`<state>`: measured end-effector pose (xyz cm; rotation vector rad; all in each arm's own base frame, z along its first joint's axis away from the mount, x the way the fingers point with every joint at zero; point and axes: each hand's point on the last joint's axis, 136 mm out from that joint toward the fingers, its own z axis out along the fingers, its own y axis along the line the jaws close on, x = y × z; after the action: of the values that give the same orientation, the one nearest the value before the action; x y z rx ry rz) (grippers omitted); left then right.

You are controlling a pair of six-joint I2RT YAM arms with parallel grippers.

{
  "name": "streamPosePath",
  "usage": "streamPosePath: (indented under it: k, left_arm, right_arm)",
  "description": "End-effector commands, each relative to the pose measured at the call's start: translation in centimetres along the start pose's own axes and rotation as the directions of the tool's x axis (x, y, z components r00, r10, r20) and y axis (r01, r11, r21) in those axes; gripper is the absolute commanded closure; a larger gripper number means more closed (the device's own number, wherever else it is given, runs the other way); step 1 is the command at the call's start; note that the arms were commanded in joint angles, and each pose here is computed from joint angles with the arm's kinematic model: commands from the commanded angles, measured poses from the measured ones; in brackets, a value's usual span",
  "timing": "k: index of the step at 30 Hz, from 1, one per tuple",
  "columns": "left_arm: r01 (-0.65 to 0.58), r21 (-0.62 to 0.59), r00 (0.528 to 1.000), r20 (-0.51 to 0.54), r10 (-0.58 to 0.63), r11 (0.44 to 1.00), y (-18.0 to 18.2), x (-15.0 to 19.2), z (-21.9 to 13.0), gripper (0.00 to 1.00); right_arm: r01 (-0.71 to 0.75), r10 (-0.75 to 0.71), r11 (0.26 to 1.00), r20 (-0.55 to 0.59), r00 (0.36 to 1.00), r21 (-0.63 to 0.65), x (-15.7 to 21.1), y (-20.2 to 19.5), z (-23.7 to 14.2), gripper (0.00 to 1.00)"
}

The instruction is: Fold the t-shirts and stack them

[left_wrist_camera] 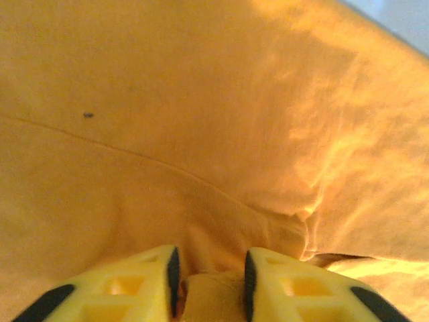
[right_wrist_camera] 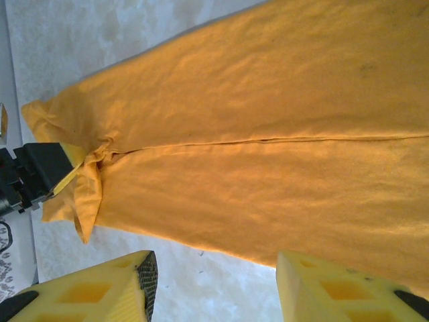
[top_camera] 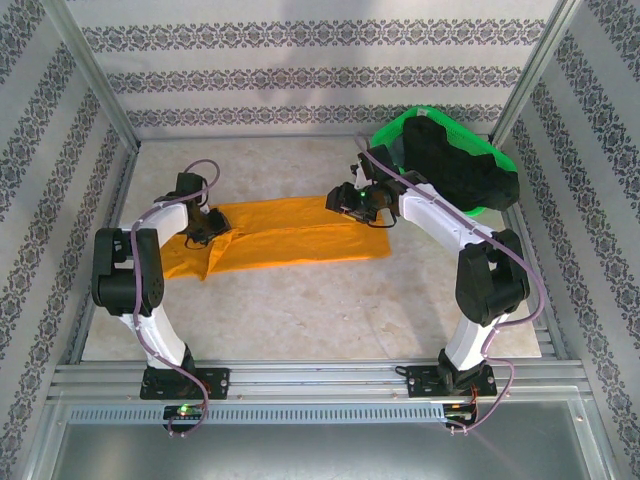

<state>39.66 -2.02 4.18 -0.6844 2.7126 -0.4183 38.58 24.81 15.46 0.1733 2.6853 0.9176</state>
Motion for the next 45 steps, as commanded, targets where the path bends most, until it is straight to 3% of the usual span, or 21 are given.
streamPosePath:
  k: [1, 7, 17, 19, 22, 25, 29, 33, 37, 41, 45]
  left_arm:
    - [-0.040, -0.033, 0.999, -0.020, 0.039, 0.999, 0.1, 0.9, -0.6, 0.75]
    - [-0.048, 0.007, 0.998, -0.036, 0.049, 0.999, -1.4, 2.4, -1.3, 1.00]
    - [-0.061, 0.022, 0.991, -0.114, 0.063, 0.998, -3.8, 6.7, -0.4, 0.99]
    - [-0.066, 0.005, 0.989, -0.130, 0.067, 0.998, -3.8, 7.3, 0.0, 0.85]
    - [-0.082, -0.080, 0.990, -0.125, 0.072, 0.993, -2.9, 7.5, -0.3, 0.49]
    - [-0.075, -0.163, 0.994, -0.093, 0.061, 0.984, -1.7, 7.0, -1.4, 0.46]
    - [-0.069, -0.206, 0.996, -0.067, 0.056, 0.976, -1.0, 6.7, -2.4, 0.50]
    - [0.037, -0.264, 0.999, 0.003, -0.037, 0.964, 1.2, 5.4, -4.2, 0.58]
    - [0.173, -0.256, 0.984, 0.076, -0.158, 0.951, 4.2, 2.6, -5.8, 0.57]
    - [0.367, -0.090, 0.925, 0.137, -0.353, 0.926, 7.1, -2.4, -5.9, 0.54]
    - [0.421, 0.031, 0.891, 0.174, -0.420, 0.907, 9.2, -7.4, -5.7, 0.53]
  right_arm:
    - [0.007, -0.007, 1.000, 0.014, 1.000, -0.026, 0.1, 0.8, -1.0, 0.49]
    - [0.002, -0.002, 1.000, 0.012, 1.000, -0.022, 0.1, 0.7, -0.8, 0.49]
    - [-0.016, 0.016, 1.000, -0.005, 1.000, -0.008, 0.7, 0.0, -0.3, 0.50]
    - [-0.025, 0.025, 1.000, -0.009, 1.000, -0.005, 0.8, -0.4, -0.2, 0.50]
    - [-0.032, 0.032, 0.999, -0.017, 0.999, -0.004, 1.1, -0.6, -0.2, 0.50]
    - [-0.034, 0.034, 0.999, -0.020, 0.999, -0.003, 1.3, -0.8, -0.2, 0.50]
    - [-0.039, 0.039, 0.999, -0.020, 0.999, 0.000, 1.4, -1.0, -0.2, 0.50]
    - [-0.042, 0.042, 0.999, -0.023, 0.999, 0.004, 1.5, -1.3, 0.1, 0.50]
    - [-0.042, 0.042, 0.999, -0.034, 0.999, 0.005, 1.7, -1.4, 0.7, 0.53]
    - [-0.039, 0.040, 0.999, -0.038, 0.998, 0.030, 1.0, -2.4, 1.8, 0.59]
    - [-0.057, 0.058, 0.997, -0.022, 0.998, 0.055, -0.6, -3.7, 2.5, 0.62]
